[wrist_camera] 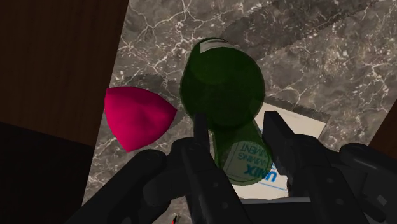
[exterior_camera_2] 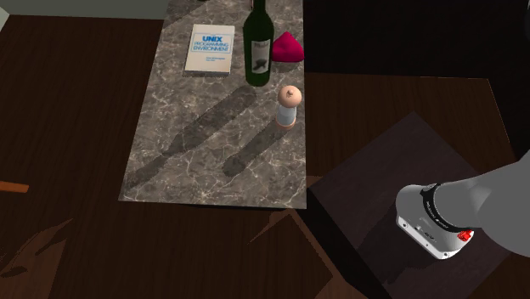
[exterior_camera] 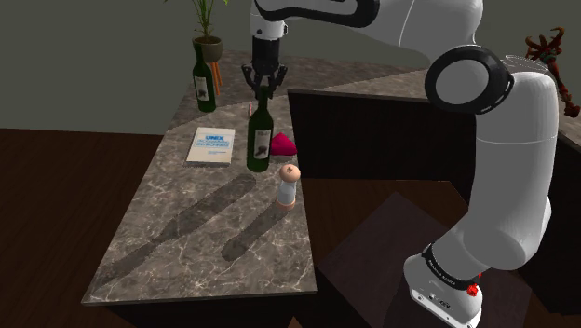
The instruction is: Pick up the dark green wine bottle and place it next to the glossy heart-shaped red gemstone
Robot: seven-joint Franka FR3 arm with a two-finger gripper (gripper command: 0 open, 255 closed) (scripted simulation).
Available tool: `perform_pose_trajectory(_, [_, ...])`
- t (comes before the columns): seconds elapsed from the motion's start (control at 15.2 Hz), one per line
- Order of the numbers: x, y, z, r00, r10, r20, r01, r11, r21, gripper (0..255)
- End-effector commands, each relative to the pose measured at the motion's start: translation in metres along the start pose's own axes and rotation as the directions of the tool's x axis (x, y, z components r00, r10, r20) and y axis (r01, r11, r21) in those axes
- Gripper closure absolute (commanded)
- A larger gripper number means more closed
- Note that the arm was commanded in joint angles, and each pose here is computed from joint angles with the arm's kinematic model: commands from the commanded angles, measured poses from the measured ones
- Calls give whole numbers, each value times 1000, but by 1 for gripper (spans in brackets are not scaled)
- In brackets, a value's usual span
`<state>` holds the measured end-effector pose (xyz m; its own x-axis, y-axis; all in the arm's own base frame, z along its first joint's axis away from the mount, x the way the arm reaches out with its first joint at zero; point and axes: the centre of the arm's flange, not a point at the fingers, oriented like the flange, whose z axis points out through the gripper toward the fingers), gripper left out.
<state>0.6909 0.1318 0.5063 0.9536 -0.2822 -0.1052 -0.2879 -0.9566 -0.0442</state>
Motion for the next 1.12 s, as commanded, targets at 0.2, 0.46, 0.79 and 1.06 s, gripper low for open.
perform_pose_trajectory(0.2, [2, 3, 26, 1000, 0, -1, 0, 1000, 1, 255])
perform_pose_trajectory(0.46, [3, 3, 33, 1000, 0, -1, 0, 1000, 1, 255])
perform_pose_trajectory(0.79, [3, 3, 33, 1000, 0, -1, 0, 1000, 1, 255])
perform_pose_trajectory(1.06, [2, 3, 33, 1000, 0, -1, 0, 1000, 1, 0])
